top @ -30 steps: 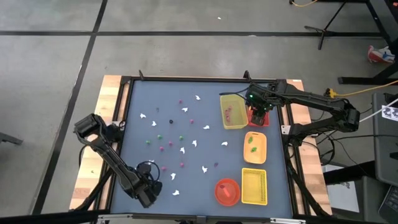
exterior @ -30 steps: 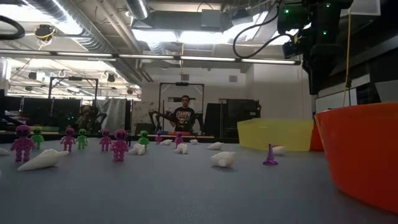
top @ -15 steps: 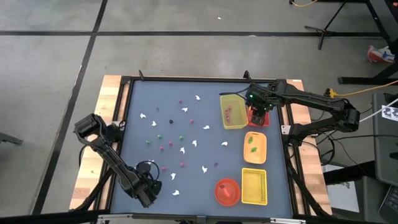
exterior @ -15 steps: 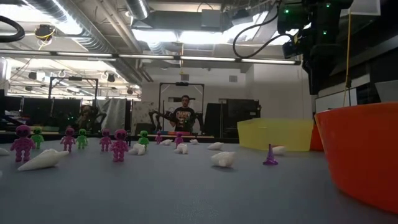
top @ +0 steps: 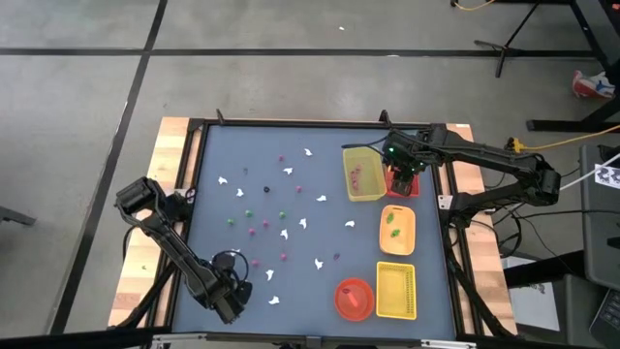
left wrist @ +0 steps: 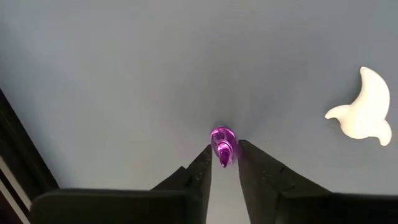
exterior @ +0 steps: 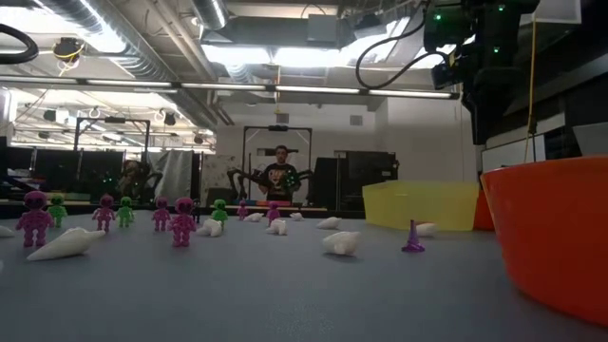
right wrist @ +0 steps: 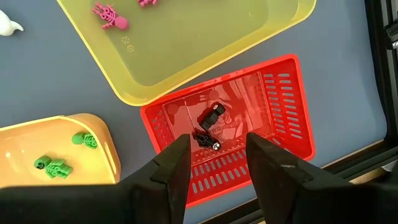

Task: Sort Halloween decoration
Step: Put the violet witch hat toy into the orange bin

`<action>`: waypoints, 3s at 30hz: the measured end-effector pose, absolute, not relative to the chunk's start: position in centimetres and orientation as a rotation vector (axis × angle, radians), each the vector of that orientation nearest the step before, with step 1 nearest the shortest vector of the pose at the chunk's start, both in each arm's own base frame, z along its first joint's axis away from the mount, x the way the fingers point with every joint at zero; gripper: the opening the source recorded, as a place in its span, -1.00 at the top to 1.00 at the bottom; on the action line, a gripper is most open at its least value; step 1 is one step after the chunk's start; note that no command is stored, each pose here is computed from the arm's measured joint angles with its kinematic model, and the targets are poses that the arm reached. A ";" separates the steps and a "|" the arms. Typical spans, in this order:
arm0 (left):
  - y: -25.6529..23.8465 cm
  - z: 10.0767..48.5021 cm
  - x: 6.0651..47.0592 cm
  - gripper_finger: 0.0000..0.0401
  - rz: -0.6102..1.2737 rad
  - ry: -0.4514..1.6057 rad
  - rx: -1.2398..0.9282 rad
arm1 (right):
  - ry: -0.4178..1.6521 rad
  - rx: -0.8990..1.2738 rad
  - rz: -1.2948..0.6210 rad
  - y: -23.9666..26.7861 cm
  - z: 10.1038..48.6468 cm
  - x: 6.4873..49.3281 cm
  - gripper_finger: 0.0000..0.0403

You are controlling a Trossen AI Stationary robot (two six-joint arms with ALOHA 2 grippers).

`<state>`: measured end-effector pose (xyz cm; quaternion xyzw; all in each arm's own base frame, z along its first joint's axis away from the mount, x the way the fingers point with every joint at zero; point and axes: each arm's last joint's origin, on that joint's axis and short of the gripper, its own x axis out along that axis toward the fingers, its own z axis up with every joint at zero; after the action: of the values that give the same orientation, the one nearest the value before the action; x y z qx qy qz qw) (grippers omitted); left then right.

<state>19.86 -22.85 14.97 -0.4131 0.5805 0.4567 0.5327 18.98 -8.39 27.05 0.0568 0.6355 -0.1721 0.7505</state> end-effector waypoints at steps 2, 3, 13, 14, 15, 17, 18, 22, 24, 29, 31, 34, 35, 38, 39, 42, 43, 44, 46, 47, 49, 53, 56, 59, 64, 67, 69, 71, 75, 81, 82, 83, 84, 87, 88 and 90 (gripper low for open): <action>-22.9 15.0 19.9 0.76 1.089 1.384 -0.986 | 1.389 0.125 -0.376 -8.4 27.0 19.0 0.25; -22.9 15.0 19.9 0.78 1.088 1.384 -0.986 | 1.388 0.124 -0.376 -8.4 27.0 19.0 0.25; -22.9 15.0 19.9 0.98 1.083 1.385 -0.987 | 1.389 0.124 -0.376 -8.4 27.0 19.0 0.25; -22.9 15.0 19.9 0.99 1.083 1.385 -0.987 | 1.389 0.124 -0.376 -8.4 27.0 19.0 0.25; -22.9 15.0 19.9 0.99 1.083 1.385 -0.986 | 1.389 0.125 -0.376 -8.4 27.0 19.0 0.25; -22.9 15.0 19.9 0.99 1.083 1.385 -0.986 | 1.389 0.124 -0.376 -8.4 27.0 19.0 0.25; -22.9 15.0 19.9 0.99 1.083 1.385 -0.986 | 1.389 0.124 -0.376 -8.4 27.0 19.0 0.25; -22.9 15.0 19.9 1.00 1.083 1.386 -0.986 | 1.388 0.124 -0.376 -8.4 27.0 19.0 0.25; -22.9 15.0 19.9 1.00 1.078 1.388 -0.982 | 1.389 0.125 -0.376 -8.4 27.0 19.0 0.25; -22.9 15.0 19.9 1.00 1.077 1.389 -0.981 | 1.389 0.125 -0.376 -8.4 27.0 19.0 0.25; -22.9 15.2 19.9 1.00 1.070 1.388 -0.987 | 1.389 0.124 -0.376 -8.4 27.0 19.0 0.25; -22.7 15.8 19.8 1.00 1.053 1.380 -1.002 | 1.389 0.125 -0.376 -8.4 27.0 19.0 0.25; -22.7 16.1 19.8 1.00 1.045 1.372 -1.007 | 1.389 0.124 -0.376 -8.4 27.0 19.0 0.25; -22.4 16.9 19.7 1.00 1.015 1.324 -1.022 | 1.389 0.125 -0.376 -8.4 27.0 19.0 0.25; -22.3 17.3 19.7 1.00 1.002 1.306 -1.029 | 1.389 0.125 -0.376 -8.4 27.0 19.0 0.25; -22.1 18.4 19.7 1.00 0.945 1.266 -1.041 | 1.388 0.125 -0.376 -8.4 27.0 19.0 0.25; -22.0 18.8 19.6 1.00 0.921 1.254 -1.045 | 1.389 0.125 -0.376 -8.4 27.0 19.0 0.25; -21.9 19.1 19.7 1.00 0.893 1.240 -1.047 | 1.388 0.125 -0.376 -8.4 27.0 19.0 0.25; -21.8 19.8 19.8 1.00 0.830 1.207 -1.048 | 1.388 0.125 -0.376 -8.4 27.0 19.0 0.25; -21.8 20.2 19.9 1.00 0.792 1.189 -1.050 | 1.388 0.125 -0.376 -8.4 27.0 19.0 0.25; -21.6 20.9 20.3 1.00 0.717 1.152 -1.058 | 1.388 0.125 -0.376 -8.4 27.0 19.0 0.25; -21.3 21.8 21.6 1.00 0.576 1.056 -1.035 | 1.388 0.124 -0.376 -8.4 27.0 19.0 0.25; -20.9 22.2 23.2 1.00 0.472 0.992 -0.997 | 1.388 0.124 -0.376 -8.4 27.0 19.0 0.25; -20.0 22.7 24.9 1.00 0.388 0.939 -0.969 | 1.388 0.124 -0.376 -8.4 27.0 19.0 0.25; -18.1 23.3 27.5 1.00 0.268 0.856 -0.874 | 1.388 0.125 -0.376 -8.4 27.0 19.0 0.25; -16.8 23.7 28.9 1.00 0.204 0.814 -0.821 | 1.388 0.125 -0.376 -8.4 27.0 19.0 0.25; -16.0 24.0 29.7 1.00 0.175 0.774 -0.784 | 1.388 0.125 -0.376 -8.4 27.0 19.0 0.25; -15.2 24.3 30.4 1.00 0.146 0.737 -0.746 | 1.388 0.125 -0.376 -8.4 27.0 19.0 0.25; -14.0 24.8 31.5 1.00 0.098 0.676 -0.681 | 1.388 0.125 -0.376 -8.4 27.0 19.0 0.25; -13.1 25.4 32.5 1.00 0.055 0.583 -0.578 | 1.388 0.124 -0.376 -8.4 27.0 19.0 0.25; -13.1 25.5 32.7 1.00 0.047 0.562 -0.561 | 1.388 0.125 -0.376 -8.4 27.0 19.0 0.25; -13.1 25.5 32.9 1.00 0.038 0.546 -0.540 | 1.388 0.124 -0.376 -8.4 27.0 19.0 0.25; -13.2 25.5 33.0 1.00 0.031 0.531 -0.519 | 1.388 0.125 -0.376 -8.4 27.0 19.0 0.25; -13.4 25.3 33.8 1.00 -0.003 0.477 -0.476 | 1.386 0.124 -0.376 -8.4 27.0 19.0 0.25; -13.6 25.2 34.0 1.00 -0.012 0.461 -0.465 | 1.384 0.124 -0.377 -8.4 27.1 19.0 0.25; -13.8 24.8 34.7 1.00 -0.033 0.421 -0.445 | 1.379 0.123 -0.377 -8.4 27.1 19.1 0.25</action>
<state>34.70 -13.85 24.78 -0.2191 0.2070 -0.0161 0.9533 19.05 -8.42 27.06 0.0563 0.6319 -0.1728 0.7534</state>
